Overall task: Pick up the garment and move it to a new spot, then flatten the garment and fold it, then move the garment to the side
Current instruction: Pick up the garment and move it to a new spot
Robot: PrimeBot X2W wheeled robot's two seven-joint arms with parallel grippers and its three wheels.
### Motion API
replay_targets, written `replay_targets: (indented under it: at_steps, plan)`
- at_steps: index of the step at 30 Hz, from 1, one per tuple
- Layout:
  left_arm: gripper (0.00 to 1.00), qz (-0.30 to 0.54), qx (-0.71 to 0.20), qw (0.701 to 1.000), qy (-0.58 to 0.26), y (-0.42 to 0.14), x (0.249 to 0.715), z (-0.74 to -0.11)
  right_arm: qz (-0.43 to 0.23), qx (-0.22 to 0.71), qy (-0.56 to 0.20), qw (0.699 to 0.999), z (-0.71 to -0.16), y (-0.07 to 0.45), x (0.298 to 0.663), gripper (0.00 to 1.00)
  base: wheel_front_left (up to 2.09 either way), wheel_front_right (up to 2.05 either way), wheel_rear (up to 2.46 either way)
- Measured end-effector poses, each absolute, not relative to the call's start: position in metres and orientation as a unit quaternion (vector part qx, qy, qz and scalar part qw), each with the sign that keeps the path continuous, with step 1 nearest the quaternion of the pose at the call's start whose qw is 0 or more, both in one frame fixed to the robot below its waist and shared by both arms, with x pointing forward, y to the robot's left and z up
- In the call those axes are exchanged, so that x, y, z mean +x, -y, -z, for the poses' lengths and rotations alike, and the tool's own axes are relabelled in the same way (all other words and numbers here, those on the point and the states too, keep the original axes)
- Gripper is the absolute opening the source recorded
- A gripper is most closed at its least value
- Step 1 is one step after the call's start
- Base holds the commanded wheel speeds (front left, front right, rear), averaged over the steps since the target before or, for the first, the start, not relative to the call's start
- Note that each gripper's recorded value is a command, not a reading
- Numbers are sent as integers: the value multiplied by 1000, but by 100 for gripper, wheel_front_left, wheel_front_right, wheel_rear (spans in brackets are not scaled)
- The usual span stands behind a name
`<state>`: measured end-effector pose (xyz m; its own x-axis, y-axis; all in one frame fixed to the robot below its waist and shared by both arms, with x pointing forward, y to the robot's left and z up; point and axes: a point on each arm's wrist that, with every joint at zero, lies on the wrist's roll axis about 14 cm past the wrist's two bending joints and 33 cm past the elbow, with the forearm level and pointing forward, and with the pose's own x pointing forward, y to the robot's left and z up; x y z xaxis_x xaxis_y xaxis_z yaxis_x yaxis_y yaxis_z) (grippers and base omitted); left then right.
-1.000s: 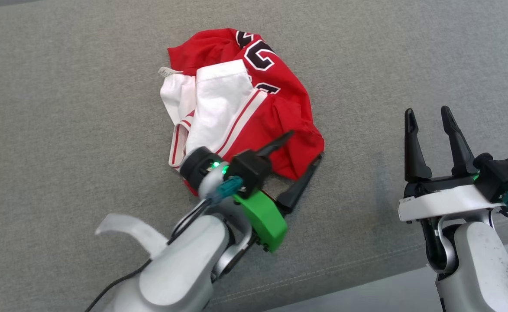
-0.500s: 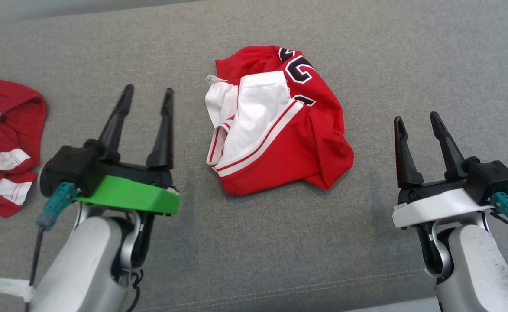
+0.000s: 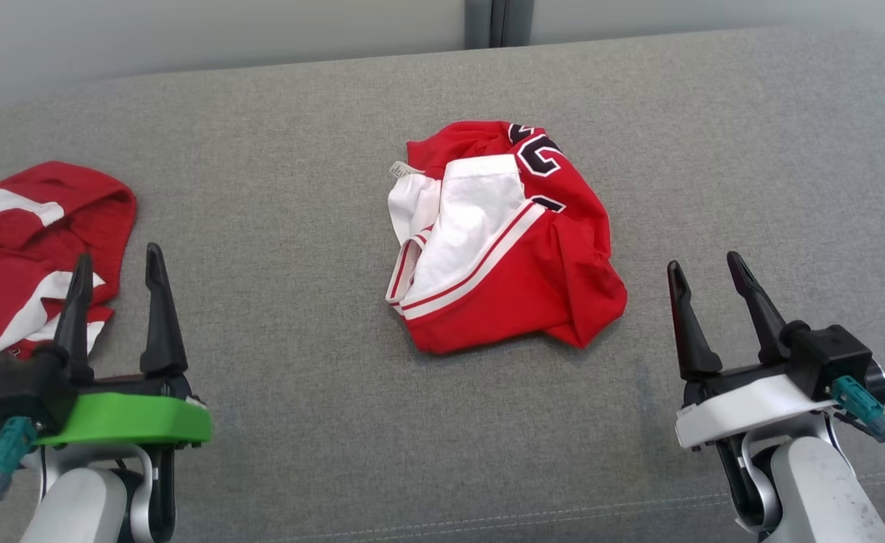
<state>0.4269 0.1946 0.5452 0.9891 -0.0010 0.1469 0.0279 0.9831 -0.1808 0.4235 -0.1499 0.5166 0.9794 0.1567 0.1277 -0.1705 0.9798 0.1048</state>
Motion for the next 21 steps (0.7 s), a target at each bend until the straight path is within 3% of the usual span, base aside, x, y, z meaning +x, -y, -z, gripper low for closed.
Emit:
replay_targets:
  at_steps: [11,21]
  plan:
    - [100,29,-60,996,58,-189,390,-534,-82,52,51,994,-516,150,397,100,0,0,0]
    - [100,34,-63,996,50,-189,385,-529,-82,52,51,994,-519,149,389,100,0,0,0]
